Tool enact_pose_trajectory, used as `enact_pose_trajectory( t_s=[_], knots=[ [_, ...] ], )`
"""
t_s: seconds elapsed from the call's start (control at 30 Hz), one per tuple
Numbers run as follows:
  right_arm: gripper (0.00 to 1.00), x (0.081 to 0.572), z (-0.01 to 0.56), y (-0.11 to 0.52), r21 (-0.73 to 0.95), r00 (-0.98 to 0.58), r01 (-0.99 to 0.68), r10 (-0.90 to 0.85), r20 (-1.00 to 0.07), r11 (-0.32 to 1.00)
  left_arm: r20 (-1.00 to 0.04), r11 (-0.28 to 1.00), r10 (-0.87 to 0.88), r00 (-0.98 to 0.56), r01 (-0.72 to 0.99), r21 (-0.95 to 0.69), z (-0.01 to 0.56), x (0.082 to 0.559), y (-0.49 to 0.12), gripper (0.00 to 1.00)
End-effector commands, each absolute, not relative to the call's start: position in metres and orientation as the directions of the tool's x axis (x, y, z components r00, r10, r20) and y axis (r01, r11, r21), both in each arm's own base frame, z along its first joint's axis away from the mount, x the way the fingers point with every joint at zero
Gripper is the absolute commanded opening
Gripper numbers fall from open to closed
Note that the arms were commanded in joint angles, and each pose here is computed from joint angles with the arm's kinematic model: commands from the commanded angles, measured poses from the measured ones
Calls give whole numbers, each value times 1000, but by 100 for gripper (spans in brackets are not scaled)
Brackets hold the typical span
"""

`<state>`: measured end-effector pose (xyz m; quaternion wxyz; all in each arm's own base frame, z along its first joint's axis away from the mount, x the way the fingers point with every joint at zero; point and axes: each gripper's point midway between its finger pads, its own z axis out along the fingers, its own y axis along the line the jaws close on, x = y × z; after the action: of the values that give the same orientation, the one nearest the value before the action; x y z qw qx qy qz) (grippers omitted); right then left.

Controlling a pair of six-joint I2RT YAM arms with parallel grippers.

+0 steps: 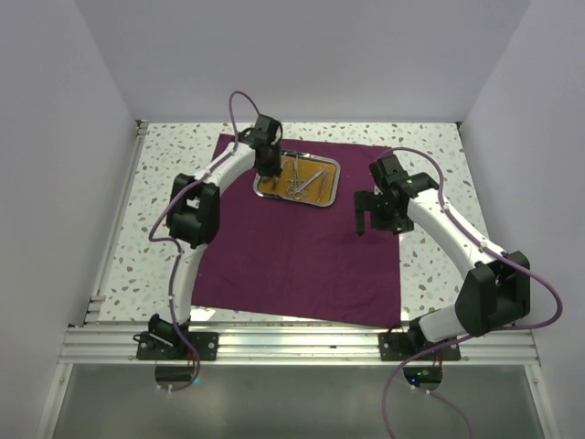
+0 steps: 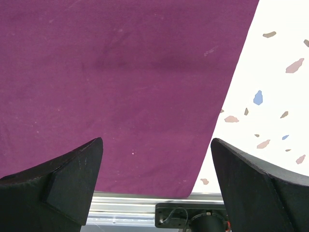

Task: Open and lay out the surgical kit
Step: Pick up the medical item from the container.

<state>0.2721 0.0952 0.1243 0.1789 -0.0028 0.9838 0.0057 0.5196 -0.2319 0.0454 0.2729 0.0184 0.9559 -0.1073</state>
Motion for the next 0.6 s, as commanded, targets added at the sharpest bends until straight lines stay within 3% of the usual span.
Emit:
enact_pose_trajectory(
  t_s=[0.0, 0.33, 0.57],
  knots=[
    [97, 276, 128, 96, 14, -930, -26, -19, -366, 1000, -552, 967, 1, -834, 142, -212, 45, 523, -248, 30],
    [98, 276, 125, 94, 2, -934, -27, -24, -356, 1000, -511, 988, 47, -858, 114, -100, 15, 509, -242, 27],
    [97, 276, 120, 94, 0, -939, -24, -23, -343, 1000, -591, 989, 36, -806, 113, -94, 51, 521, -240, 30]
  ],
)
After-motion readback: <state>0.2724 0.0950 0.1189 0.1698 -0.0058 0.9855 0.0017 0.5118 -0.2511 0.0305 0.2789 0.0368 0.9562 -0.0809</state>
